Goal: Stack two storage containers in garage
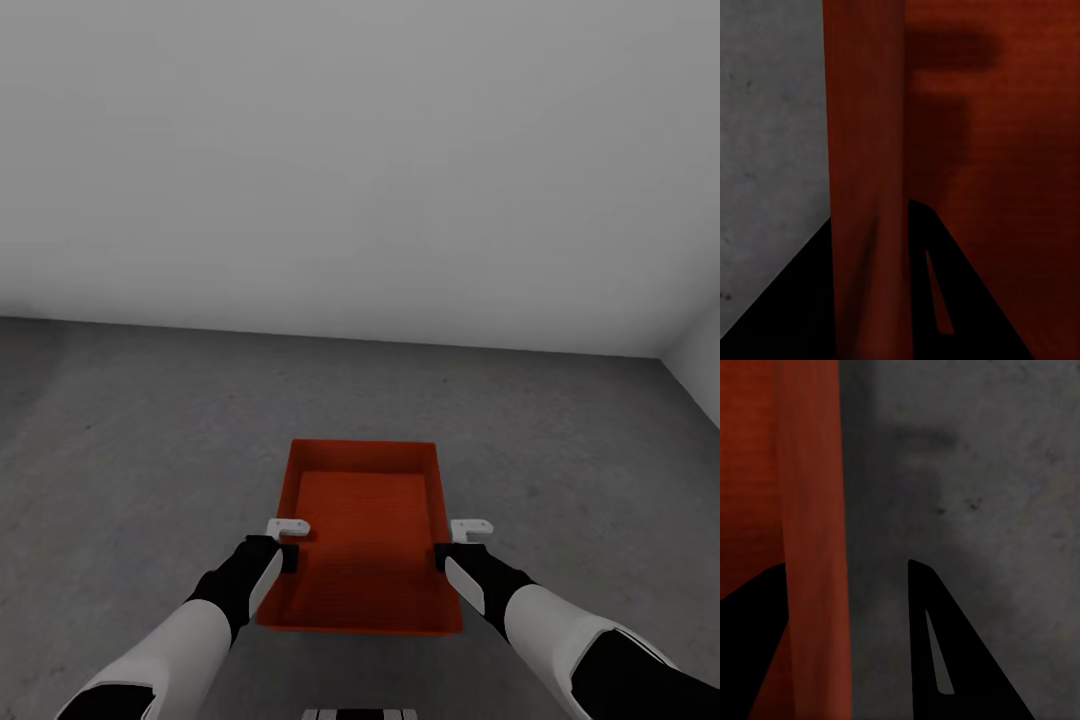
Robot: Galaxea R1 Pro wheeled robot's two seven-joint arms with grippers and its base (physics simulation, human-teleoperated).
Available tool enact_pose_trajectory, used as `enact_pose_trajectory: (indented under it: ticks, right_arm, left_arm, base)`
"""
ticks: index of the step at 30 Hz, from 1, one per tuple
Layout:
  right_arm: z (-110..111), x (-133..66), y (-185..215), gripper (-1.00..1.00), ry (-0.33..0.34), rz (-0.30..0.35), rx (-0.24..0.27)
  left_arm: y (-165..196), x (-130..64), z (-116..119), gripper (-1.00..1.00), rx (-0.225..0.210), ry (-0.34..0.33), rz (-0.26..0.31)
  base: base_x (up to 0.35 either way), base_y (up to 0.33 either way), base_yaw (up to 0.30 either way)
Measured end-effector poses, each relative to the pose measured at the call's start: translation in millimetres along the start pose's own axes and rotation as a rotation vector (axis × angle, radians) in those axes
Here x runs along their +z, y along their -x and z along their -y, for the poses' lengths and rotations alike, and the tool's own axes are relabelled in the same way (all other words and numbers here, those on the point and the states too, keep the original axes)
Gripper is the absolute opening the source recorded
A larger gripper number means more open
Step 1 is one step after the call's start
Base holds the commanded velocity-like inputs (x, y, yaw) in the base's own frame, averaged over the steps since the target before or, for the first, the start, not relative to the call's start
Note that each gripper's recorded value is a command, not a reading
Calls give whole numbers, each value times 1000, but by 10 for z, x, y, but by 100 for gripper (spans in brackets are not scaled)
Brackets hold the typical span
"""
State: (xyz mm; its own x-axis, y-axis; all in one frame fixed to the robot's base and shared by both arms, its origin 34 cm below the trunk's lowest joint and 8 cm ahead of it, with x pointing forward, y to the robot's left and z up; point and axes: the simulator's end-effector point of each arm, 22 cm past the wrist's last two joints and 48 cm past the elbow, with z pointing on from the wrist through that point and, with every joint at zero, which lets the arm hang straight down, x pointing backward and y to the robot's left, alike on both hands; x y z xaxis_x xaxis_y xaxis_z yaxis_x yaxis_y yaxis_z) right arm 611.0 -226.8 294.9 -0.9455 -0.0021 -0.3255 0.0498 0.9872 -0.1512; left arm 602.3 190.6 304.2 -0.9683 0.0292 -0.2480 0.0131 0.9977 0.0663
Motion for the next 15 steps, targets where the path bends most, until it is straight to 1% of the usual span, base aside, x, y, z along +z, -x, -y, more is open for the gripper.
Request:
enact_pose_trajectory:
  ticks: [15]
  right_arm:
    - [1,-23,10,-100,-1,2,0]
  left_arm:
    - [7,-20,-5,-100,-1,0,2]
  base:
    - [0,0,0]
